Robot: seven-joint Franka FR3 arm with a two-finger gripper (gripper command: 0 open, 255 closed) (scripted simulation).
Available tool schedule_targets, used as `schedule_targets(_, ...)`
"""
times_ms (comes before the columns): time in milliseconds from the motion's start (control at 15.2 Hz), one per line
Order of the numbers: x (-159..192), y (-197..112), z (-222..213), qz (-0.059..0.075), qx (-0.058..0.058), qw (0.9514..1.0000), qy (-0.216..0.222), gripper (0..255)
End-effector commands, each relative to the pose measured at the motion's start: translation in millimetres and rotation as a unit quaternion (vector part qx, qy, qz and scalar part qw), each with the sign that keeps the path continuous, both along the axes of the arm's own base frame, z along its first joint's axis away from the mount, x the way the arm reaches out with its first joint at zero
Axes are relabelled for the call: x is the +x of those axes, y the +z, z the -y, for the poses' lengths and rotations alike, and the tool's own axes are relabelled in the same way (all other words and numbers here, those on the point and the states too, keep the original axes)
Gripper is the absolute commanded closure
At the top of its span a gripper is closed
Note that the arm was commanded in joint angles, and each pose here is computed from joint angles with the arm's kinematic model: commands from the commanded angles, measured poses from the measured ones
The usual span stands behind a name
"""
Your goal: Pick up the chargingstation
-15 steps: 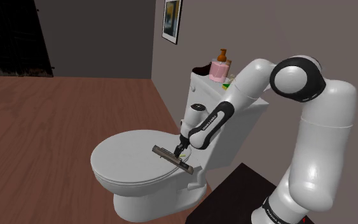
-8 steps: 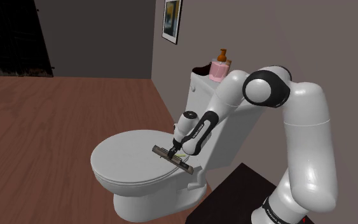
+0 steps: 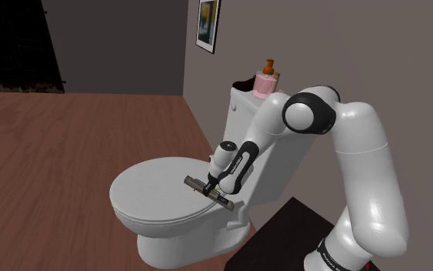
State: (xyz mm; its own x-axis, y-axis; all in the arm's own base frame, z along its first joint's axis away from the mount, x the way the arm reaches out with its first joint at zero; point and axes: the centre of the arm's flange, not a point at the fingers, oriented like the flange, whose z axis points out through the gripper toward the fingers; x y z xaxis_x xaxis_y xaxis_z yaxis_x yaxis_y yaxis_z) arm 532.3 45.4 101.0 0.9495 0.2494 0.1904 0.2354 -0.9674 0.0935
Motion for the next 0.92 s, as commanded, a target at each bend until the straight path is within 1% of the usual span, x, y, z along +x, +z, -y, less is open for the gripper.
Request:
schedule_targets(0,0,-1,0,0.000,0.000,1.0000,0.000,255)
schedule_targets(528,0,-1,0,0.000,0.000,1.0000,0.000,255)
schedule_targets(858,0,26,0,0.000,0.000,1.0000,0.000,255)
